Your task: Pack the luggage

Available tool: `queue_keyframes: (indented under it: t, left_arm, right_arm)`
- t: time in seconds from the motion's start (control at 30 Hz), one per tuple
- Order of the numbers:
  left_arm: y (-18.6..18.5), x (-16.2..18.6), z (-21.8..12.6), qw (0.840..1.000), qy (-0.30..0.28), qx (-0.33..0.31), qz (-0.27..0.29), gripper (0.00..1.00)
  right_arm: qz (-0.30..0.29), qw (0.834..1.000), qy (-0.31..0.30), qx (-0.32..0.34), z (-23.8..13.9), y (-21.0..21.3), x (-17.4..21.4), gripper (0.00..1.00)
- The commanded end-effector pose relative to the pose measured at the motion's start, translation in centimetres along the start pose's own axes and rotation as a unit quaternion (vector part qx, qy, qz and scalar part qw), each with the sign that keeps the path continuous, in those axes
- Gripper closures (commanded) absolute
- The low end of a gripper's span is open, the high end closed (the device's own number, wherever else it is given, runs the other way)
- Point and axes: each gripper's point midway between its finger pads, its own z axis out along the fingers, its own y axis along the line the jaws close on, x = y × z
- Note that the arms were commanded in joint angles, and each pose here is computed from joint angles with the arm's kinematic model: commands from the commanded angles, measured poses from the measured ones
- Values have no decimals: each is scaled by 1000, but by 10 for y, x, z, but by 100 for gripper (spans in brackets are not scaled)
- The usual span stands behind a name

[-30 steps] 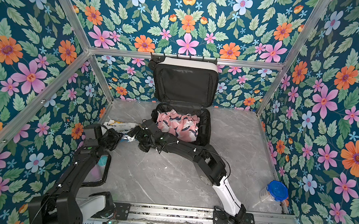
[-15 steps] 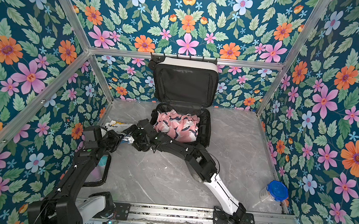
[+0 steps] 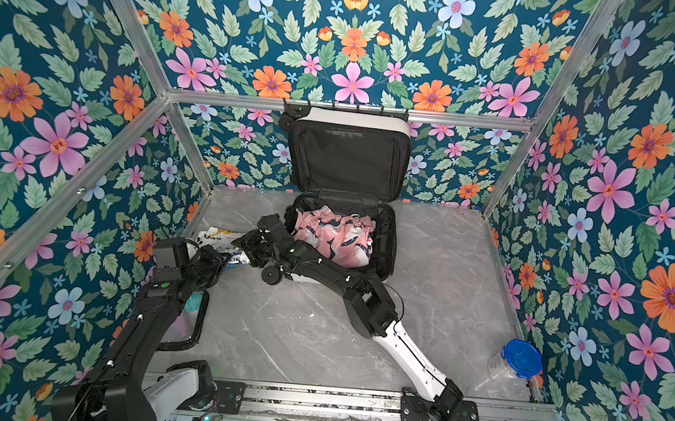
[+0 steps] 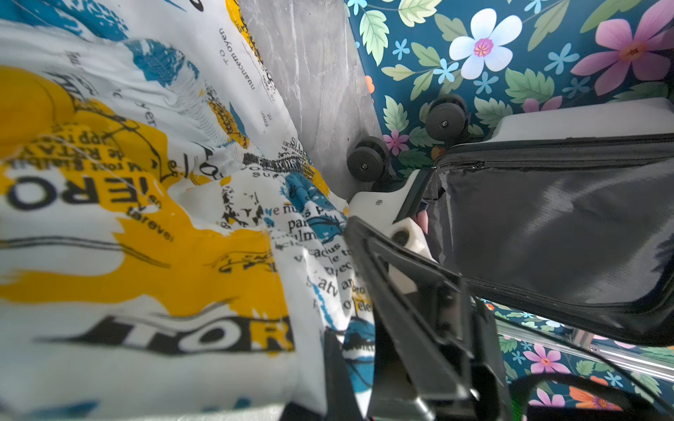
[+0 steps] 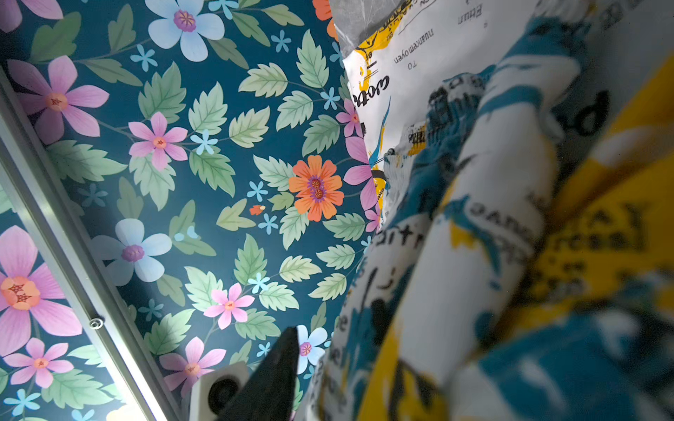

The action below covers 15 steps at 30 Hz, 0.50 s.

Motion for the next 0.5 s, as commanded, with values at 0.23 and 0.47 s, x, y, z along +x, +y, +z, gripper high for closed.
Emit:
queue_keyframes:
  t: [0.23,0.47]
  left_arm:
    - [6,6,-2,1000,13,-9,3,66]
    - [9,0,-17,1000,5,-24,20,51]
  right_arm:
    - [-96,993,44,-50,-11,36,6,100]
    - [-156,982,102,-41,-23,39,1,100]
